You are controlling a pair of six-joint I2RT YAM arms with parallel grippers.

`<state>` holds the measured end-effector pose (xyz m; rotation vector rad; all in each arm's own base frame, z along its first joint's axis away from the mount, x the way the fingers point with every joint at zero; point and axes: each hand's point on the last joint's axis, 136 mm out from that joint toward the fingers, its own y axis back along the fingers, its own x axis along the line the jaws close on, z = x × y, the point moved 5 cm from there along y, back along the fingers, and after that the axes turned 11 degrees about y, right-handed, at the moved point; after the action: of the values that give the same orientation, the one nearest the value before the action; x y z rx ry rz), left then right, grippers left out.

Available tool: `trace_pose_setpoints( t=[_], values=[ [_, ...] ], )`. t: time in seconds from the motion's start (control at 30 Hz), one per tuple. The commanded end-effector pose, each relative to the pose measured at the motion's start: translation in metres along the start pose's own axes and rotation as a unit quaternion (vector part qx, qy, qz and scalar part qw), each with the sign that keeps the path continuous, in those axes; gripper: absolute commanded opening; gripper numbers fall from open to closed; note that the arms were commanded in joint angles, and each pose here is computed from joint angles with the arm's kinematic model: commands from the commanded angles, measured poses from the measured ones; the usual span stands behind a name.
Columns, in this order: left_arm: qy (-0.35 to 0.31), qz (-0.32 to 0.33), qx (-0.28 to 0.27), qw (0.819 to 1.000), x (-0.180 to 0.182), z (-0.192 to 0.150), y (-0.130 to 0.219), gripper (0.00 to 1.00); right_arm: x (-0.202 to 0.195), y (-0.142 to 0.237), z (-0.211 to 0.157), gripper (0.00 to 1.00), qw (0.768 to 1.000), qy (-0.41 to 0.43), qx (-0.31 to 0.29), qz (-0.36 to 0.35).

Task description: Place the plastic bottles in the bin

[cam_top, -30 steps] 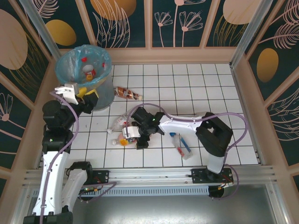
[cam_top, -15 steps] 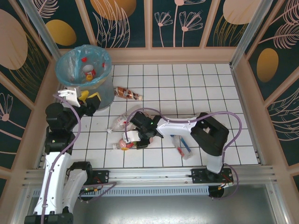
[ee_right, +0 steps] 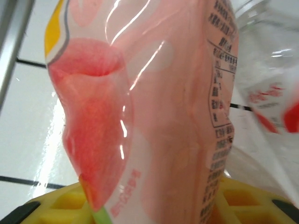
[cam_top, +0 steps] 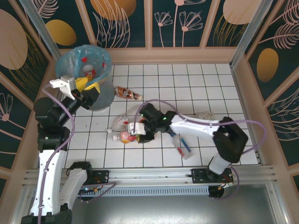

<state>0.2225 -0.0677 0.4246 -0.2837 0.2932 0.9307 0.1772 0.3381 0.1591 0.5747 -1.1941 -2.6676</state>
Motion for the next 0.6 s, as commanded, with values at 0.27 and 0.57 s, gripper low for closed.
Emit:
trace_pose_setpoints(
  t=[0.27, 0.57],
  values=[
    [-0.005, -0.122, -0.012, 0.992, -0.054, 0.028, -0.026, 0.57, -0.037, 0.110, 0.022, 0.40, 0.965, -0.086, -0.233, -0.088],
    [0.046, -0.254, 0.094, 0.962, -0.103, -0.036, -0.068, 0.58, -0.040, 0.164, 0.021, 0.38, 0.919, -0.104, -0.369, -0.090]
  ],
)
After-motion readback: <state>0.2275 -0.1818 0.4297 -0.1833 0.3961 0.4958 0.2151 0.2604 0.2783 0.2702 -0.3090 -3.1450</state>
